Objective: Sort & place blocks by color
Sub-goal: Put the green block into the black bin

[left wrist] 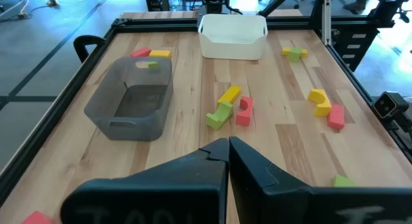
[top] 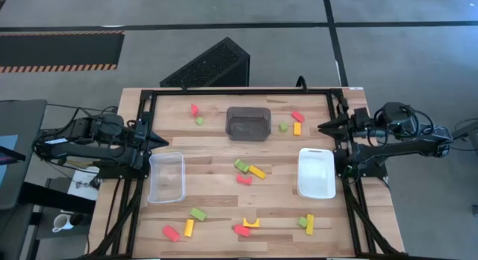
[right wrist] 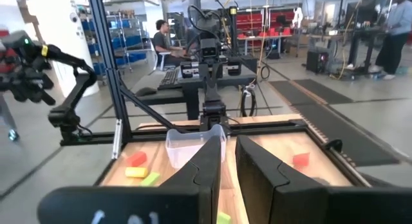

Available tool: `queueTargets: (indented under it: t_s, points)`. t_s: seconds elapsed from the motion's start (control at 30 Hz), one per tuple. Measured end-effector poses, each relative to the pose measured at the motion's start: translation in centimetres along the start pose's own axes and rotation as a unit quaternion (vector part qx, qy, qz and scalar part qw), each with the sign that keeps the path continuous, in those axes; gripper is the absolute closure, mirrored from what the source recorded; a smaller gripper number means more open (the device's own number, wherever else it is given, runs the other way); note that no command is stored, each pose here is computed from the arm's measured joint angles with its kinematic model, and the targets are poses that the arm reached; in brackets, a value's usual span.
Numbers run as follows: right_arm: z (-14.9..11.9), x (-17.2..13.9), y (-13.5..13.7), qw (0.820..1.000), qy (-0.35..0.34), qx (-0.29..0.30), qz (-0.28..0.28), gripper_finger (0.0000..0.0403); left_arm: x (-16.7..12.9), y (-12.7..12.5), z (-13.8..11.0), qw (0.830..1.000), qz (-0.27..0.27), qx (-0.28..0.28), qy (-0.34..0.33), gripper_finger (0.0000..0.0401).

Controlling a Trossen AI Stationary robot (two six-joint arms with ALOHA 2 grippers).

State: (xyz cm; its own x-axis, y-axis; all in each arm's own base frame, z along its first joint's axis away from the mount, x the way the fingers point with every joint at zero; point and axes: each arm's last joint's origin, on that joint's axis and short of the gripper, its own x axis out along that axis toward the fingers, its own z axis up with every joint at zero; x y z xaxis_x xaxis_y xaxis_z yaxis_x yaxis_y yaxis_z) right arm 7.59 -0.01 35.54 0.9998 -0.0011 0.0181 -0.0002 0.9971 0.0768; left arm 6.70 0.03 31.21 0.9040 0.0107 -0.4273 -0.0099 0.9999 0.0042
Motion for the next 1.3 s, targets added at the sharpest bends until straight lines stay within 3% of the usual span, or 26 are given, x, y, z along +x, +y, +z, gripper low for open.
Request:
queueTargets:
  t_s: [1.3]
  points:
    - [-0.1,0.0,-0.01,1.0,0.005,0.001,0.0,0.0327,0.0,0.0,0.0,1.0,0.0,0.0,0.0,0.0401]
